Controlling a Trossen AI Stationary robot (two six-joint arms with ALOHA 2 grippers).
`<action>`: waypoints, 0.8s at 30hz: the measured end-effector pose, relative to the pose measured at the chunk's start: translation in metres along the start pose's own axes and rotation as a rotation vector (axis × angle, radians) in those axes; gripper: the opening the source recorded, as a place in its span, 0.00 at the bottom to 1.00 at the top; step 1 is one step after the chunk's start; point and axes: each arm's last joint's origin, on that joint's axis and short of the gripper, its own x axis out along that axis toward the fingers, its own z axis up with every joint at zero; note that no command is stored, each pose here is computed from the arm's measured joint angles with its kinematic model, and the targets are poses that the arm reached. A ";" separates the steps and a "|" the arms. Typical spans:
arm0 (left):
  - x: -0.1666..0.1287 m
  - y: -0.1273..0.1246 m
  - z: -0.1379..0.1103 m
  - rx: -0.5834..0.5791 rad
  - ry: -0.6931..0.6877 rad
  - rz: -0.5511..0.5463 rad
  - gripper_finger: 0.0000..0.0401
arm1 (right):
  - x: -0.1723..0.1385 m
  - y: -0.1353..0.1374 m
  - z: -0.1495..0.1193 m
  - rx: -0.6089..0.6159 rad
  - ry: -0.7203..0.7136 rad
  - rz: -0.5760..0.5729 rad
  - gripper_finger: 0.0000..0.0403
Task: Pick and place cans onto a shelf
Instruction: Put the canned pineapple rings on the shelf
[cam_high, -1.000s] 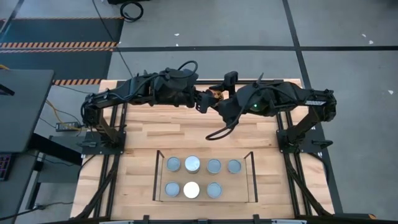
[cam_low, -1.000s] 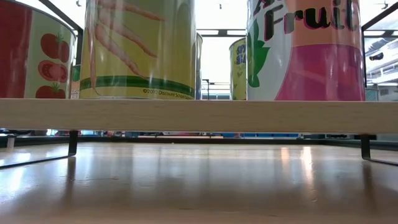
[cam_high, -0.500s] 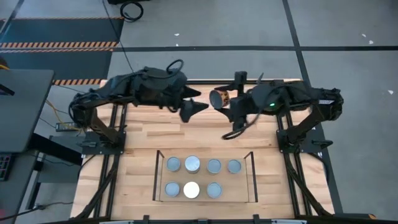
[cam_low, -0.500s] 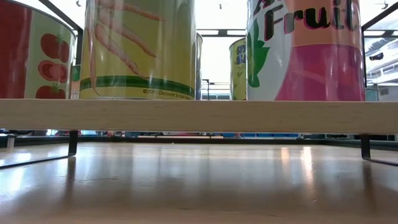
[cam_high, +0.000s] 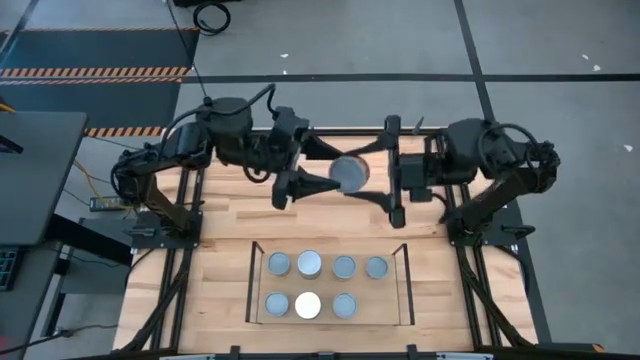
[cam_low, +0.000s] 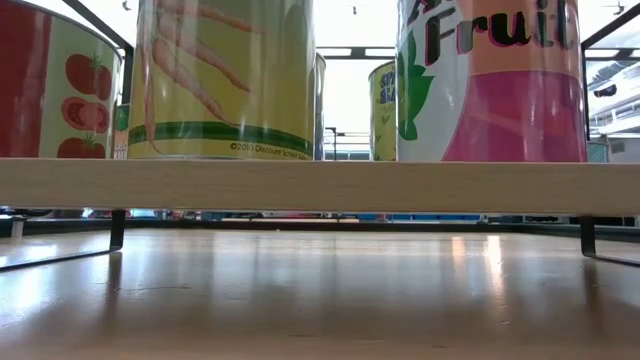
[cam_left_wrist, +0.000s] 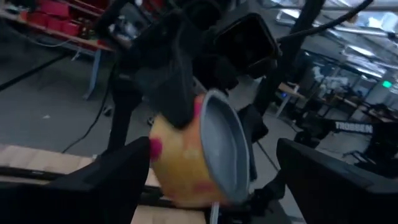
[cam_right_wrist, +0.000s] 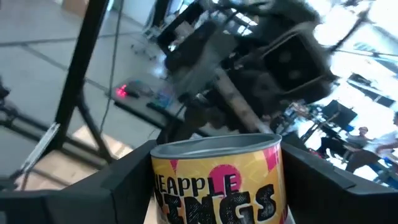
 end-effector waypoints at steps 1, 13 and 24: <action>0.001 0.000 -0.001 0.008 0.006 -0.011 0.87 | 0.003 0.001 0.000 0.006 -0.003 0.007 0.74; 0.002 -0.016 0.009 0.314 -0.132 -0.134 0.85 | -0.003 -0.004 0.027 0.248 -0.265 -0.087 0.73; 0.009 -0.015 0.008 0.464 -0.197 0.099 0.84 | -0.005 -0.012 0.030 0.527 -0.307 -0.148 0.73</action>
